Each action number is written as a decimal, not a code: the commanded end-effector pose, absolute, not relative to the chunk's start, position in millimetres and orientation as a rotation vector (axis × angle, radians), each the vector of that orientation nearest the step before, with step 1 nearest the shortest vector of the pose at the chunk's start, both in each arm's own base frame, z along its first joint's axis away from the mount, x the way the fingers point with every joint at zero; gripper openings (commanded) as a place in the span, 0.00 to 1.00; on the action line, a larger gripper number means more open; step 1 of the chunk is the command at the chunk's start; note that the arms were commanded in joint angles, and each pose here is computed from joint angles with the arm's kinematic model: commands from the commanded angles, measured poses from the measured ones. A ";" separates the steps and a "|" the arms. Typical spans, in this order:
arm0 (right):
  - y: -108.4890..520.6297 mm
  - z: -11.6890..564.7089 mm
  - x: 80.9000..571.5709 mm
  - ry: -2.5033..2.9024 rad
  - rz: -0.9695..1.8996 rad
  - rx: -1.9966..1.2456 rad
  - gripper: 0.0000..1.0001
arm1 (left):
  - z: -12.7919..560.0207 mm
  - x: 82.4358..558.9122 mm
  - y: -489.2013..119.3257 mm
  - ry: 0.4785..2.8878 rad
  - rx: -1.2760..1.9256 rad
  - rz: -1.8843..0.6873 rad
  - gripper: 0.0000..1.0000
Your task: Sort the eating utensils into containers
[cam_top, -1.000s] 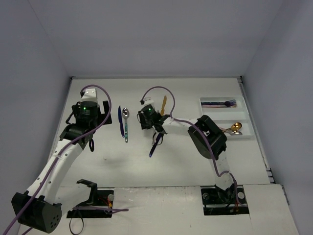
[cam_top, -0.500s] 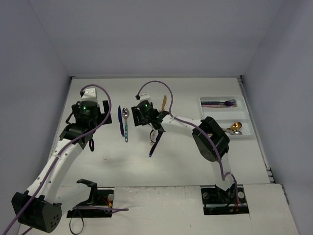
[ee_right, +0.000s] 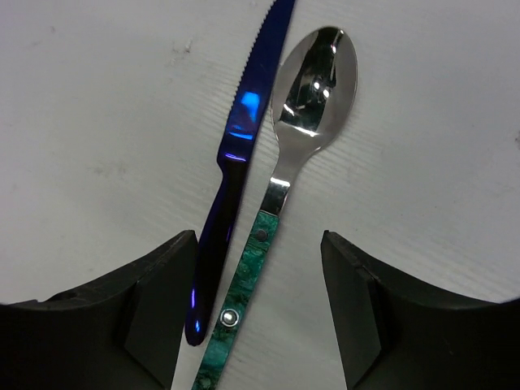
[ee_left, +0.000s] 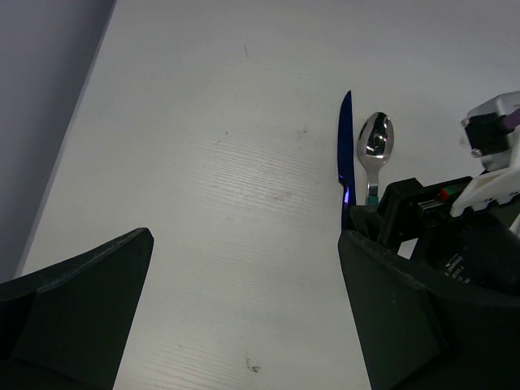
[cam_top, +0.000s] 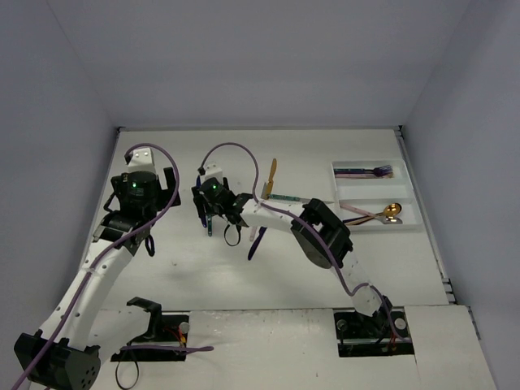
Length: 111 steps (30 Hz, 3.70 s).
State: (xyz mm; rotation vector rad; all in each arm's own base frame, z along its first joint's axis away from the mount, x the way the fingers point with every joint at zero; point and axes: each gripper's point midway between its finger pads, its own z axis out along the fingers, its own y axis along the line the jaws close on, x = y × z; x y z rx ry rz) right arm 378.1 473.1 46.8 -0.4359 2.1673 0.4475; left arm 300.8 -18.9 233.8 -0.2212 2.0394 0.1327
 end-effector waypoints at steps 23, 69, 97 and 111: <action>385.4 61.4 426.9 2.153 0.300 -0.135 0.00 | 246.8 309.7 -17.5 1.982 -0.244 0.121 0.97; -66.3 93.7 400.7 1.783 0.063 1.273 0.37 | 240.5 313.4 -23.9 2.011 -0.231 0.096 0.97; -57.2 96.4 458.6 2.054 -0.072 0.899 0.42 | 239.3 313.4 -21.9 2.015 -0.230 0.112 0.97; -68.1 46.5 434.7 1.986 -0.074 1.270 0.41 | 240.5 312.9 -22.3 2.013 -0.230 0.109 0.97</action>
